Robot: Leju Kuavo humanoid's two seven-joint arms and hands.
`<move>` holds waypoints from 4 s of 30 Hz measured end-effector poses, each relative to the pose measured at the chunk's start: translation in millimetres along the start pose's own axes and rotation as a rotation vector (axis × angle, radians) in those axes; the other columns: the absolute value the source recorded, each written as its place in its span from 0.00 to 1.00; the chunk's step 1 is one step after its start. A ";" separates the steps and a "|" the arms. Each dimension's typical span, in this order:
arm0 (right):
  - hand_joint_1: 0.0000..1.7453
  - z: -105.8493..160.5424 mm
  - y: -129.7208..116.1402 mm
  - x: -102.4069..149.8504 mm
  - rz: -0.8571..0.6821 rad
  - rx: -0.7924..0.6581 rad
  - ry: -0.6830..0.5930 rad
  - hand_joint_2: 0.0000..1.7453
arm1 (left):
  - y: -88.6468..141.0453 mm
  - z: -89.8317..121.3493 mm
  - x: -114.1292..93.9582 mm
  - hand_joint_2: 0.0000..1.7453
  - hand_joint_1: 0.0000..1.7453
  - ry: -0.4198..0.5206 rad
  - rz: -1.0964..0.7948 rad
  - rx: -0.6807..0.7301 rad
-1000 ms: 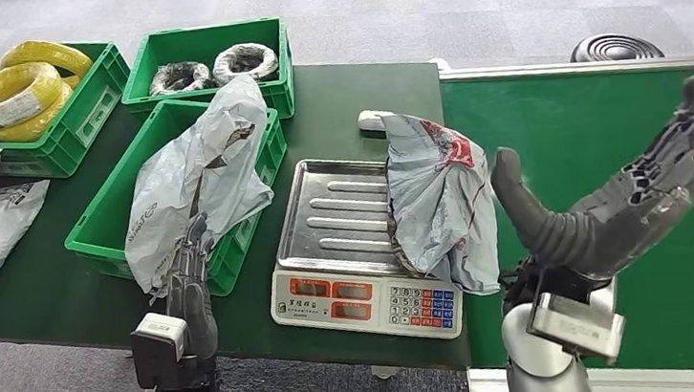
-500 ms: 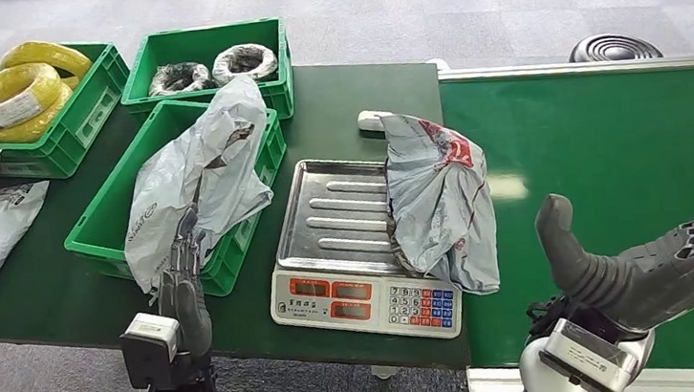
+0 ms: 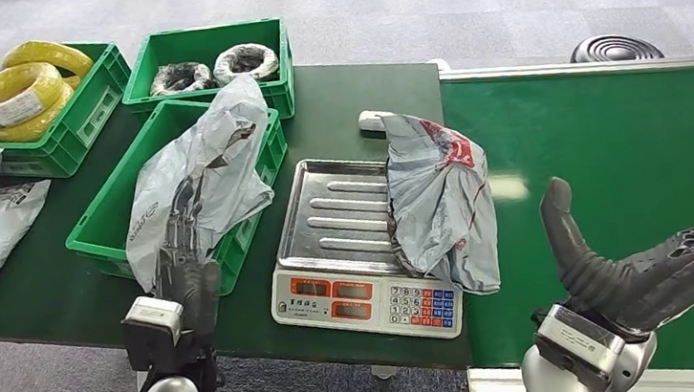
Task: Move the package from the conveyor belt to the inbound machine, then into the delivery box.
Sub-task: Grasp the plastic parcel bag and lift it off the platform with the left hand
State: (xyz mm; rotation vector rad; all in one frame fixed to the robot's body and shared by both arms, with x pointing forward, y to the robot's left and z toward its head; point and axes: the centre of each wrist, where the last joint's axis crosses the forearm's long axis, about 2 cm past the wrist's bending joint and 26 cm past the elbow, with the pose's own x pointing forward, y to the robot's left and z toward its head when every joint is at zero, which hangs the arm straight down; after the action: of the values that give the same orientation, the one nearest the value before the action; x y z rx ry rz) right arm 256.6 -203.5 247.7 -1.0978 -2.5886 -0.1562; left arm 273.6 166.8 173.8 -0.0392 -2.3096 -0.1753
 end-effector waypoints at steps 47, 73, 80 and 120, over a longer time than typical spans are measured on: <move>0.00 13.6 -46.1 -54.4 0.225 -0.062 0.239 1.00 | -161.1 -115.0 39.2 1.00 0.00 -0.217 -0.365 -0.673; 0.00 20.9 -20.6 -41.6 0.147 0.012 0.245 1.00 | -126.4 6.5 -82.0 1.00 1.00 0.216 -0.705 -0.838; 0.00 22.8 -15.3 -41.2 0.133 0.025 0.251 1.00 | -118.9 5.2 -85.9 1.00 1.00 0.238 -0.676 -0.790; 0.00 31.2 -9.1 -47.1 0.115 0.042 0.266 1.00 | -81.8 -17.4 -78.2 1.00 1.00 0.247 -0.036 -0.357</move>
State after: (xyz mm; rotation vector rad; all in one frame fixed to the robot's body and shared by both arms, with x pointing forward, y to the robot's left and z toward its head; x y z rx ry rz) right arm 272.9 -235.0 202.7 -1.1246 -2.2792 -0.2045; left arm 332.5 85.6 118.6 -0.1481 -2.0097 -0.5771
